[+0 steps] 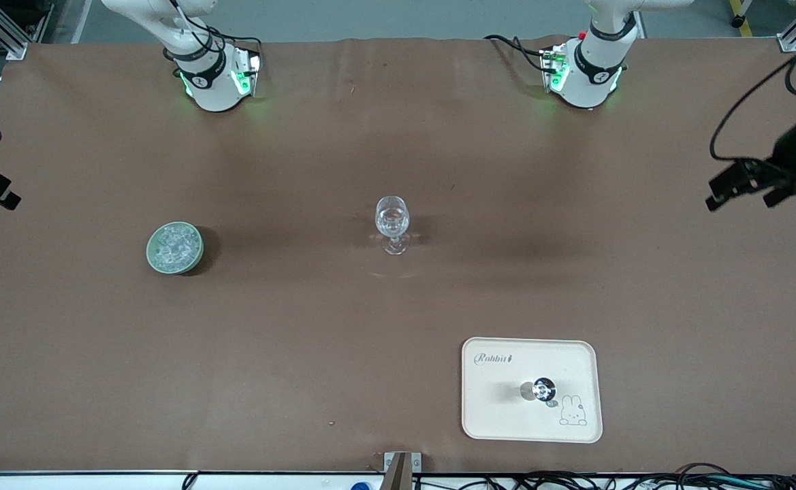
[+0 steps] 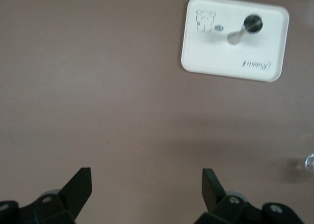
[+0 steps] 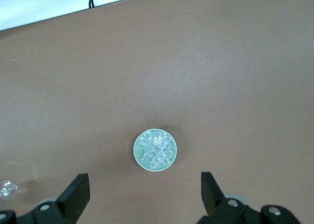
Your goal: Pour wine and add ice with both arms
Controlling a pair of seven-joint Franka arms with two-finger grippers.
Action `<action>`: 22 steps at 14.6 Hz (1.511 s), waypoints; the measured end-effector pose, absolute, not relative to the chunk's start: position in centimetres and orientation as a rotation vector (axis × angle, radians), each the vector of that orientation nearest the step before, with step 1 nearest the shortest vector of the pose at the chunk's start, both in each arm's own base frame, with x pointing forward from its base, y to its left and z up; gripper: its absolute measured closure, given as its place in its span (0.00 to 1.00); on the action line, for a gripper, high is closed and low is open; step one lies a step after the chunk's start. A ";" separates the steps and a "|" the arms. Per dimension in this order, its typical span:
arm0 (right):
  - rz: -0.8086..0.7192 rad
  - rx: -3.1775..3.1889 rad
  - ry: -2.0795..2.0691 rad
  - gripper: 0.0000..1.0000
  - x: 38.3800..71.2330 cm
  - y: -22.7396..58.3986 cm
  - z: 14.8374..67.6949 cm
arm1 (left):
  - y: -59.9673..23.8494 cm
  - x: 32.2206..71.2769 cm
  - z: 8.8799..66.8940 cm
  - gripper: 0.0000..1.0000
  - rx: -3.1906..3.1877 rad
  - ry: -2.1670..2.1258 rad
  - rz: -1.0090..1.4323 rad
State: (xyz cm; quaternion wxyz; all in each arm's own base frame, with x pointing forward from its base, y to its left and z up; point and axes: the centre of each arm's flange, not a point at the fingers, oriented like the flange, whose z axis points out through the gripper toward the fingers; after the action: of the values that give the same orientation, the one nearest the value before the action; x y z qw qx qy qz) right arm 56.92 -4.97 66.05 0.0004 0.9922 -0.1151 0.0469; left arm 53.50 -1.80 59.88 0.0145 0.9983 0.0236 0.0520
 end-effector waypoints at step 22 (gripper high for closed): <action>0.147 3.121 -0.334 0.00 57.0 -4.3 66.0 | -5.0 55.7 59.8 0.00 3.124 0.042 0.051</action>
State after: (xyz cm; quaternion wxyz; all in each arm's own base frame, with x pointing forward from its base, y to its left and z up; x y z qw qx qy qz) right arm 56.98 -4.31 66.04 -0.0004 0.9932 -0.1063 0.0469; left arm 55.72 -5.00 59.76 0.0083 0.9997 0.0135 0.0162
